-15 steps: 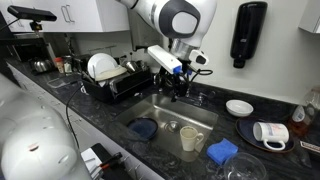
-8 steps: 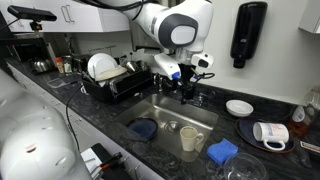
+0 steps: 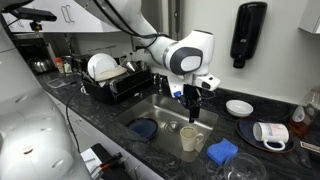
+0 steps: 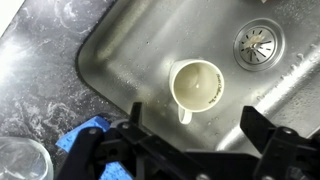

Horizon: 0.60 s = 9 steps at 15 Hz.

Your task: Take the cup out of the sink

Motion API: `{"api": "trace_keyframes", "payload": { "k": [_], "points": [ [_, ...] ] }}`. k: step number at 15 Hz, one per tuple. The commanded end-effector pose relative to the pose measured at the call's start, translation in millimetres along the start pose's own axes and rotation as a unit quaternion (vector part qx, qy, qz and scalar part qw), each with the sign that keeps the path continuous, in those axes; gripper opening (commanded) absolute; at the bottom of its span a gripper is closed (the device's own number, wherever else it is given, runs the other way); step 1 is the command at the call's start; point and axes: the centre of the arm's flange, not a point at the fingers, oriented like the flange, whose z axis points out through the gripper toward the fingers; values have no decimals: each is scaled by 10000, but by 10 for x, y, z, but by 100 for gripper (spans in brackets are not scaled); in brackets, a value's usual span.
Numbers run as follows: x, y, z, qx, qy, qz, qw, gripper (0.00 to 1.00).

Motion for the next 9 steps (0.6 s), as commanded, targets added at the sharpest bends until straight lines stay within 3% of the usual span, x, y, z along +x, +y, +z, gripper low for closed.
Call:
{"api": "trace_keyframes", "payload": {
  "k": [1,5,9],
  "points": [
    [249,-137,309,24,-22,650,9979,100],
    [361,-186,558,120,56,1017,9947,100],
    [295,-133,534,101,118,888,9959,100]
  ]
}}
